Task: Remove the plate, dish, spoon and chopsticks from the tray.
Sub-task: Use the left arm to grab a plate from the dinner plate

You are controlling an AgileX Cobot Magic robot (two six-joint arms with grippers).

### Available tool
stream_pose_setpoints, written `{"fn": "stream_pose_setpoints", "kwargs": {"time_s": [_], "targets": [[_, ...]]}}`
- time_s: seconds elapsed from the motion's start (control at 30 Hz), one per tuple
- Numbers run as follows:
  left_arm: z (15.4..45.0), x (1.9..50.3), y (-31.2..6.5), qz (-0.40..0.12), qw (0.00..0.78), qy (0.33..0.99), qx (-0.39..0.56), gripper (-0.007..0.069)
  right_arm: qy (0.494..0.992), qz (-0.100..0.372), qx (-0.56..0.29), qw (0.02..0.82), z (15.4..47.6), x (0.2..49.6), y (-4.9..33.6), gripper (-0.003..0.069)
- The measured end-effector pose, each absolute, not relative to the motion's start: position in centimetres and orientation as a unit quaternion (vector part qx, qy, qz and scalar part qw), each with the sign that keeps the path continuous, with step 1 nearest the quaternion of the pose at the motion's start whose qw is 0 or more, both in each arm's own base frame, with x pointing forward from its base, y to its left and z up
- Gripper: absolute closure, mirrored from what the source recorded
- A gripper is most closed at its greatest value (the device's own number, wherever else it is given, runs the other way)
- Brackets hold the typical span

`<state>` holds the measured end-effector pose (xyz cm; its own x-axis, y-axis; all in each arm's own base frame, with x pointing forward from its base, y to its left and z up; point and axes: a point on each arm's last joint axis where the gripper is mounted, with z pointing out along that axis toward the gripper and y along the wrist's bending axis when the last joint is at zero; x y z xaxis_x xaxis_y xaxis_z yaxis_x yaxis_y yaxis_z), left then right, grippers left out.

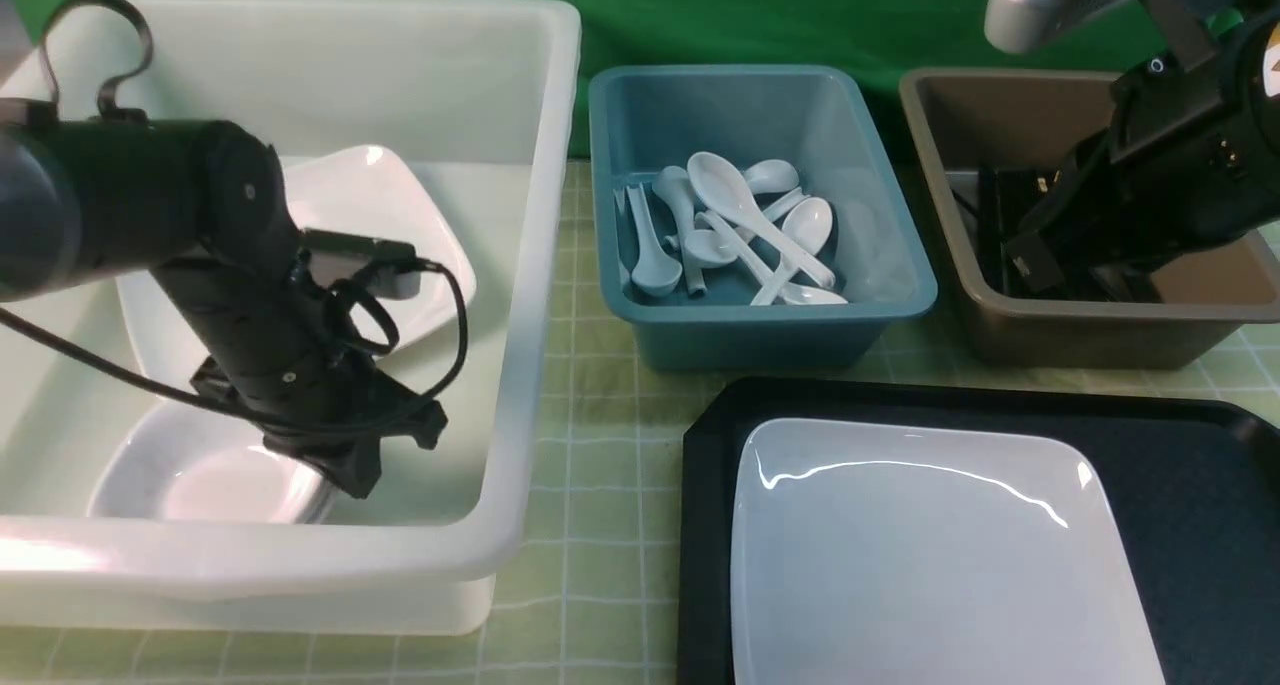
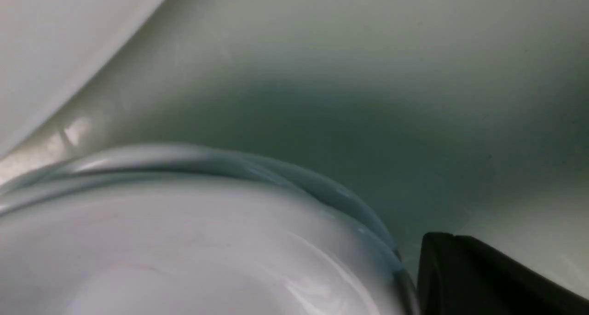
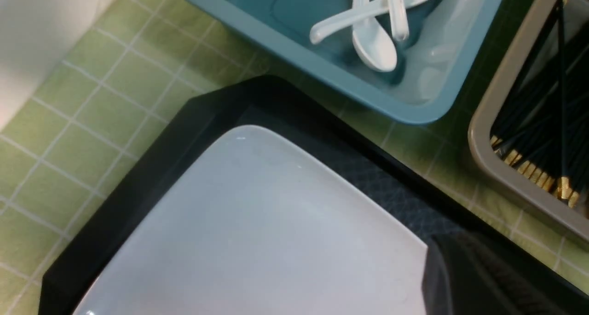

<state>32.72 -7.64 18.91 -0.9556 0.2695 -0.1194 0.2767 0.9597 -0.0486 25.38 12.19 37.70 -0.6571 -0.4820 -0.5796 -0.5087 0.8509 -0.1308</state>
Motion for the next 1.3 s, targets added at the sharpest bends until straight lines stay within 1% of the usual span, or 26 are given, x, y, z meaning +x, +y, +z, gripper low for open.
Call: {"fn": "stream_pose_setpoints", "kwargs": {"time_s": [0.13, 0.2, 0.27, 0.33, 0.4, 0.43, 0.47, 0.5, 0.53, 0.57, 0.67, 0.7, 0.73, 0.77, 0.8, 0.9, 0.97, 1.03, 1.07, 1.13, 1.17, 1.2, 1.23, 1.3], "targets": [[18.9, 32.7, -7.2, -0.004, 0.052, 0.990, 0.133, 0.0623, 0.910, 0.021, -0.272, 0.312, 37.7, 25.4, 12.2, 0.0641], [18.9, 32.7, -7.2, -0.004, 0.054, 0.990, 0.132, 0.0623, 0.910, 0.021, -0.272, 0.312, 37.7, 25.4, 12.2, 0.0641], [19.4, 32.6, -7.6, -0.031, 0.064, 0.988, 0.135, 0.0623, 0.910, 0.021, -0.272, 0.312, 37.7, 25.4, 12.2, 0.0641], [20.5, 32.3, -8.1, -0.062, 0.081, 0.985, 0.139, 0.0623, 0.911, 0.017, -0.273, 0.309, 37.7, 25.4, 12.1, 0.0641], [22.0, 32.0, -8.3, -0.081, 0.104, 0.982, 0.137, 0.0623, 0.912, 0.001, -0.276, 0.303, 37.6, 25.3, 11.8, 0.0641], [22.4, 31.9, -8.3, -0.082, 0.110, 0.981, 0.138, 0.0623, 0.912, -0.004, -0.276, 0.303, 37.6, 25.4, 11.7, 0.0641], [23.5, 31.7, -8.4, -0.088, 0.127, 0.978, 0.139, 0.0623, 0.916, -0.018, -0.272, 0.295, 37.5, 25.4, 11.4, 0.0641], [25.3, 31.4, -8.5, -0.097, 0.156, 0.973, 0.140, 0.0623, 0.924, -0.039, -0.259, 0.279, 37.4, 25.4, 10.5, 0.0641], [26.5, 31.2, -8.7, -0.103, 0.172, 0.969, 0.142, 0.0623, 0.930, -0.049, -0.246, 0.267, 37.3, 25.4, 9.8, 0.0641], [28.1, 30.7, -9.1, -0.109, 0.193, 0.964, 0.148, 0.0623, 0.937, -0.056, -0.233, 0.253, 37.0, 25.5, 9.1, 0.0641], [31.7, 29.3, -11.1, -0.127, 0.244, 0.943, 0.185, 0.0623, 0.960, -0.068, -0.180, 0.206, 35.8, 25.7, 6.2, 0.0641], [32.8, 28.7, -12.4, -0.137, 0.256, 0.935, 0.202, 0.0623, 0.968, -0.064, -0.157, 0.186, 35.0, 25.6, 5.1, 0.0641], [33.0, 28.6, -12.6, -0.139, 0.258, 0.934, 0.205, 0.0623, 0.969, -0.062, -0.157, 0.181, 34.9, 25.6, 5.1, 0.0641], [34.4, 27.6, -15.0, -0.158, 0.270, 0.921, 0.231, 0.0623, 0.978, -0.044, -0.135, 0.150, 33.5, 25.3, 4.0, 0.0641], [35.0, 26.9, -16.5, -0.169, 0.275, 0.913, 0.249, 0.0623, 0.984, -0.024, -0.121, 0.126, 32.2, 25.0, 3.3, 0.0641], [35.3, 25.4, -20.7, -0.190, 0.267, 0.897, 0.296, 0.0623, 0.993, 0.042, -0.095, 0.057, 27.8, 23.4, 3.0, 0.0641], [34.4, 25.1, -23.1, -0.197, 0.246, 0.896, 0.312, 0.0623, 0.995, 0.067, -0.072, 0.026, 24.7, 22.2, 3.1, 0.0626], [33.1, 25.0, -24.8, -0.194, 0.227, 0.897, 0.327, 0.0623, 0.996, 0.073, -0.046, 0.010, 22.1, 21.0, 3.0, 0.0572], [32.1, 25.0, -25.5, -0.190, 0.214, 0.899, 0.333, 0.0623, 0.997, 0.072, -0.032, 0.005, 20.7, 20.2, 3.0, 0.0529], [30.6, 25.3, -26.3, -0.182, 0.193, 0.903, 0.338, 0.0623, 0.997, 0.070, -0.009, 0.002, 18.7, 19.2, 2.9, 0.0414], [30.3, 25.4, -26.4, -0.180, 0.190, 0.904, 0.339, 0.0623, 0.998, 0.070, -0.005, 0.002, 18.6, 19.1, 2.8, 0.0389], [29.4, 25.6, -26.7, -0.173, 0.176, 0.907, 0.340, 0.0623, 0.997, 0.070, 0.011, 0.009, 17.5, 18.5, 2.8, 0.0284], [29.1, 25.7, -26.7, -0.170, 0.172, 0.908, 0.341, 0.0623, 0.997, 0.070, 0.013, 0.008, 17.3, 18.4, 2.8, 0.0273], [28.4, 25.9, -26.9, -0.164, 0.163, 0.911, 0.342, 0.0623, 0.997, 0.073, 0.028, 0.024, 16.6, 18.1, 2.8, 0.0186]]}}
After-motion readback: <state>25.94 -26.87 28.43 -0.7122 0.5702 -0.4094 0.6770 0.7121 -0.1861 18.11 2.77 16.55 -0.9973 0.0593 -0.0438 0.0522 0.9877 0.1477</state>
